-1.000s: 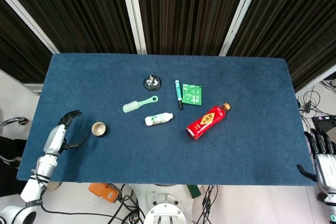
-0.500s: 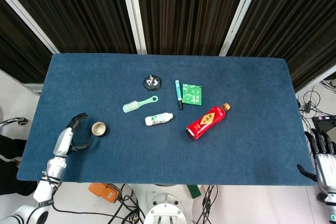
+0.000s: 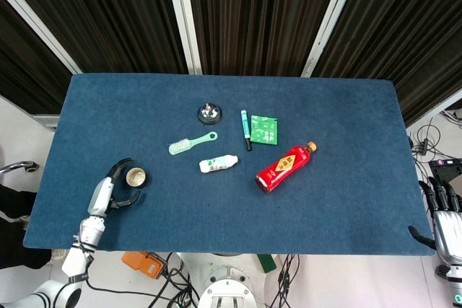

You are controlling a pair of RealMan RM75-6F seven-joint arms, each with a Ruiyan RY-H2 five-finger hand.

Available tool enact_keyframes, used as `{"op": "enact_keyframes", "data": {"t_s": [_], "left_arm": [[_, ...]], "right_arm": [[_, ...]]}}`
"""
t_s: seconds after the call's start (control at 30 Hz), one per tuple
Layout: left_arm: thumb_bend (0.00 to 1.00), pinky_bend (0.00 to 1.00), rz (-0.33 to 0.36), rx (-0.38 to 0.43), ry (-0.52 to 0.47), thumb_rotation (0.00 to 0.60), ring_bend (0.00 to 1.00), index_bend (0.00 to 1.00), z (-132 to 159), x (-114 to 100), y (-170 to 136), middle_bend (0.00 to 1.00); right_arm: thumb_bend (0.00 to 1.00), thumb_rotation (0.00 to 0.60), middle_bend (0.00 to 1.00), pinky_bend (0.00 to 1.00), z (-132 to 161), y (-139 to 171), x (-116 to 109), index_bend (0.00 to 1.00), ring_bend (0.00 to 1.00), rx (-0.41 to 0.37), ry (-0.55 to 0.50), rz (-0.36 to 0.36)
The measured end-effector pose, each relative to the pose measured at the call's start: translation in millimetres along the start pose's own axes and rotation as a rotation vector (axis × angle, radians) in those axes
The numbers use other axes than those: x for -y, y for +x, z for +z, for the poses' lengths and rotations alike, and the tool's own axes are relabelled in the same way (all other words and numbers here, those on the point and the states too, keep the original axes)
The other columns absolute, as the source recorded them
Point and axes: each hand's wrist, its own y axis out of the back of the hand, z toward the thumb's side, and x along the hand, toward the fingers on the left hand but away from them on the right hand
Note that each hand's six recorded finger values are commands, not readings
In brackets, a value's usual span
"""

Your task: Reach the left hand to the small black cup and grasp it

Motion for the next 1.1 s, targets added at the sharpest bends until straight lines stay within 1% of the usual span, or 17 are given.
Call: {"op": "enact_keyframes", "data": {"t_s": [0.17,0.33,0.4,0.5,0.6,0.83,0.97,1.1], "left_arm": [[0.31,0.2,-0.002,0.019,-0.019,0.6,0.12,0.15,5,12,4,0.16],[0.34,0.21,-0.02,0.015,-0.018,0.6,0.14,0.15,3,23,6,0.19],[0.35,0.22,-0.021,0.015,-0.02,0.6,0.16,0.15,2,26,7,0.21],[0.36,0.24,-0.024,0.019,-0.028,0.6,0.19,0.15,3,27,9,0.24],[0.38,0.24,-0.033,0.017,-0.041,0.6,0.2,0.15,2,29,12,0.25],[0.46,0.3,-0.052,-0.011,-0.047,0.6,0.27,0.15,-8,33,13,0.33],[0.48,0.3,-0.053,-0.021,-0.055,0.6,0.27,0.15,-11,33,13,0.33],[0.48,0.3,-0.029,-0.001,-0.066,0.6,0.27,0.15,-7,30,13,0.33]], "right_arm": [[0.29,0.6,0.12,0.23,0,0,0,0.17,0.11,-0.001,0.001,0.002],[0.29,0.6,0.12,0.23,0,0,0,0.17,0.11,0.001,-0.002,0.002],[0.29,0.6,0.12,0.23,-1,0,0,0.17,0.11,0.0,0.0,0.003],[0.29,0.6,0.12,0.23,0,-1,0,0.17,0.11,-0.001,0.0,0.004],[0.29,0.6,0.12,0.23,0,-1,0,0.17,0.11,0.0,-0.001,0.005],[0.29,0.6,0.12,0.23,-1,-1,0,0.17,0.11,0.001,-0.004,0.008],[0.29,0.6,0.12,0.23,0,0,0,0.17,0.11,0.0,-0.004,0.008],[0.29,0.6,0.12,0.23,0,0,1,0.17,0.11,0.0,-0.003,0.008]]}}
